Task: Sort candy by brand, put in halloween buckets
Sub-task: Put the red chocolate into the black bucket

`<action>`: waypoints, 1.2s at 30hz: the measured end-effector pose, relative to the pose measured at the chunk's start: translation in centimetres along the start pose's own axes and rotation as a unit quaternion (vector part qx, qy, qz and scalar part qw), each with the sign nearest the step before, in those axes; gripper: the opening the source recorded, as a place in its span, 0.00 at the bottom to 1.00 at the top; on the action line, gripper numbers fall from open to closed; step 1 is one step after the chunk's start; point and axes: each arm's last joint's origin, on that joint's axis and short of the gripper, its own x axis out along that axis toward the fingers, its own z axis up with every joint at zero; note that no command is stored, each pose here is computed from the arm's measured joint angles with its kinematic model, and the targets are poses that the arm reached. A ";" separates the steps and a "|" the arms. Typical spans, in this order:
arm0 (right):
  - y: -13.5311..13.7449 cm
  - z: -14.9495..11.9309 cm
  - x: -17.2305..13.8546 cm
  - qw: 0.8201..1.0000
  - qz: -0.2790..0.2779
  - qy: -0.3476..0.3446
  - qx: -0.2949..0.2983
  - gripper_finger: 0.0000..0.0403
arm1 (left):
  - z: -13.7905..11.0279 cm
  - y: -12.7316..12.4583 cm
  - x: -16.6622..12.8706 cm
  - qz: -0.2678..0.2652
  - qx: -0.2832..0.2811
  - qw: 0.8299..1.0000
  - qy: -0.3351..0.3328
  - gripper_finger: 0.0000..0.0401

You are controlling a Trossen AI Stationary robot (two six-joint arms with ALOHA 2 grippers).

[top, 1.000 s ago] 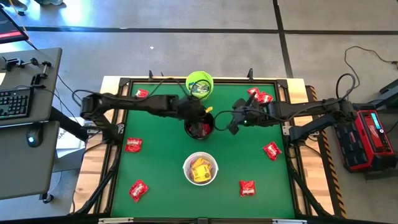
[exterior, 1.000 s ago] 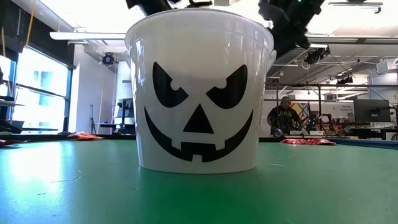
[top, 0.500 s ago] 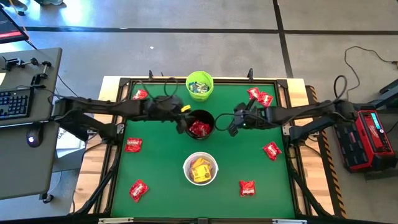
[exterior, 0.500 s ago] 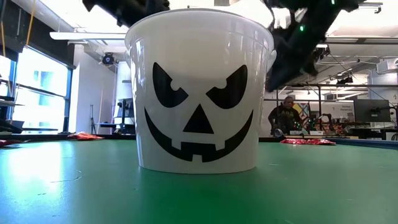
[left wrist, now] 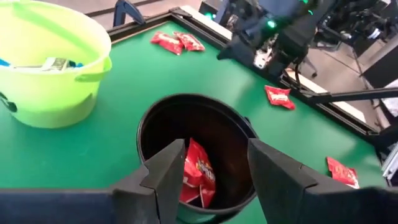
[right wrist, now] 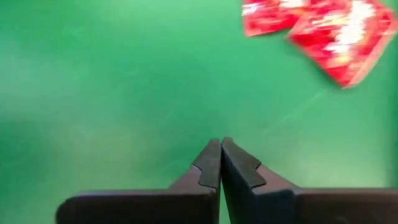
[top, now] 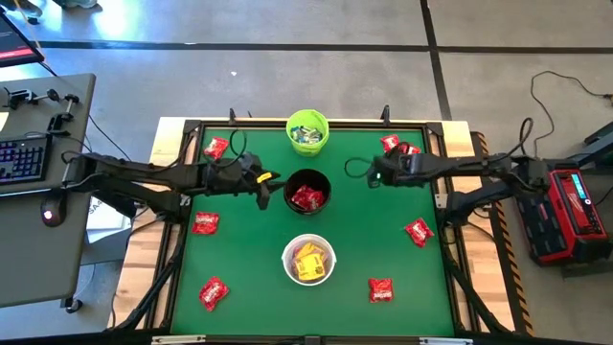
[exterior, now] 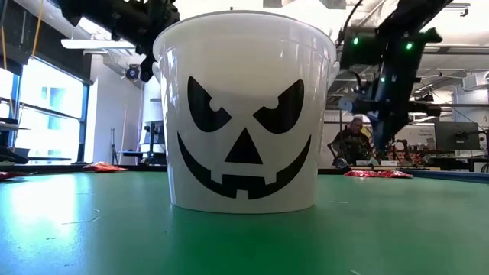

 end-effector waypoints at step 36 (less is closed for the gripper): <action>-6.5 7.8 9.1 0.953 -0.042 0.113 -0.279 0.35 | -0.7 -0.1 0.0 -0.012 -0.003 1.000 0.000 0.41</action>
